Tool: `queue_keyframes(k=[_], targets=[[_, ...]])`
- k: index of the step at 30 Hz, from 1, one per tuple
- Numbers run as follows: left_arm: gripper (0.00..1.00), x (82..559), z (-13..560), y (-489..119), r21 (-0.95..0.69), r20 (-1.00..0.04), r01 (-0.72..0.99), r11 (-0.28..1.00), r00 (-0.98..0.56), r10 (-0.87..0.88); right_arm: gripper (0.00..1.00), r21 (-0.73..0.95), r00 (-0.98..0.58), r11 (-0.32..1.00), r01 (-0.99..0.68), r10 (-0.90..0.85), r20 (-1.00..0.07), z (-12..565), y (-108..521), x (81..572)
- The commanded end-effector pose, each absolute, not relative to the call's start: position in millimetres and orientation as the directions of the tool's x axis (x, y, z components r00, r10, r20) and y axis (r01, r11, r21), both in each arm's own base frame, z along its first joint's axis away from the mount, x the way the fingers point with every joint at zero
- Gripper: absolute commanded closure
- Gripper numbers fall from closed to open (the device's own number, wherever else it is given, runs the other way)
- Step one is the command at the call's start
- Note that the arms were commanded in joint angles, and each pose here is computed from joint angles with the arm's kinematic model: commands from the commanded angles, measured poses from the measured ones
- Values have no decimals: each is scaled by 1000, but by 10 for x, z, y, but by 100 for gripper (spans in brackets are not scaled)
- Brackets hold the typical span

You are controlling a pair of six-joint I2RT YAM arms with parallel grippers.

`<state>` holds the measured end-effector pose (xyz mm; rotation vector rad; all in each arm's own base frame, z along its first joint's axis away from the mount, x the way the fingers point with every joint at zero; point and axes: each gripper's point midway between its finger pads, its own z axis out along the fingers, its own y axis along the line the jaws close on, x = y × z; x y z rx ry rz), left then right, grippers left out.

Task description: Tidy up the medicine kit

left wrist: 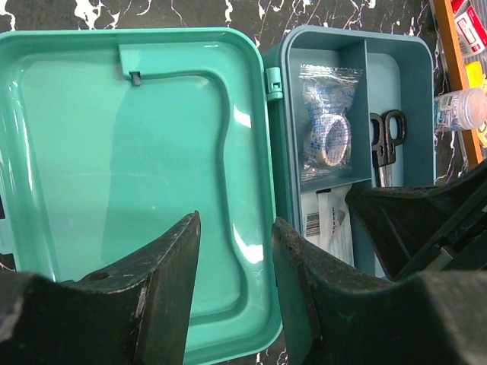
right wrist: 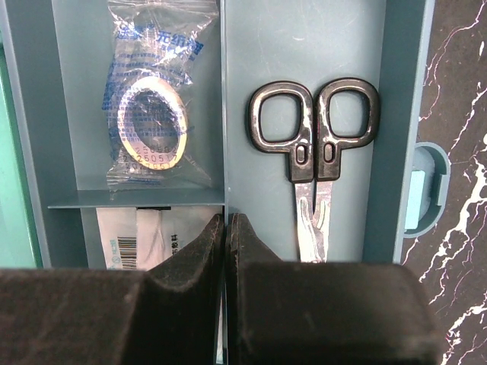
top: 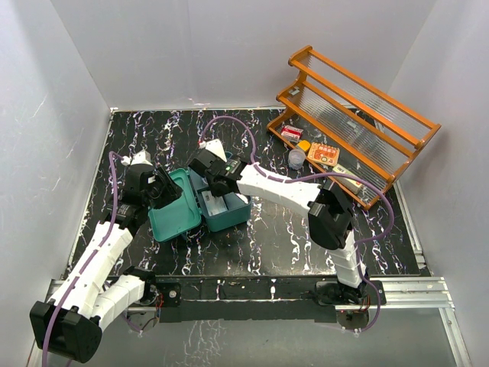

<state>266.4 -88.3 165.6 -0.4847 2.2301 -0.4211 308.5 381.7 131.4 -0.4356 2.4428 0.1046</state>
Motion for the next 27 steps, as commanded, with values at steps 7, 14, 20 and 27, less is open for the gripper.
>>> queue_keyframes(k=[7,14,20,27], targets=[[57,2687,1734,-840,-426,-661,-205,881,-595,-458,100,49,-721,943,-328,-217,-658,1401,3908,3208],[45,2687,1789,-658,-347,-699,-247,905,-575,-425,82,67,-696,947,-313,-181,-695,1710,3828,3214],[25,2720,1883,-382,-265,-741,-325,908,-534,-407,67,132,-649,934,-331,-124,-751,2206,3824,3210],[1,2706,1677,-85,-285,-700,-469,836,-493,-516,53,232,-626,880,-415,-91,-774,2528,3892,3079]])
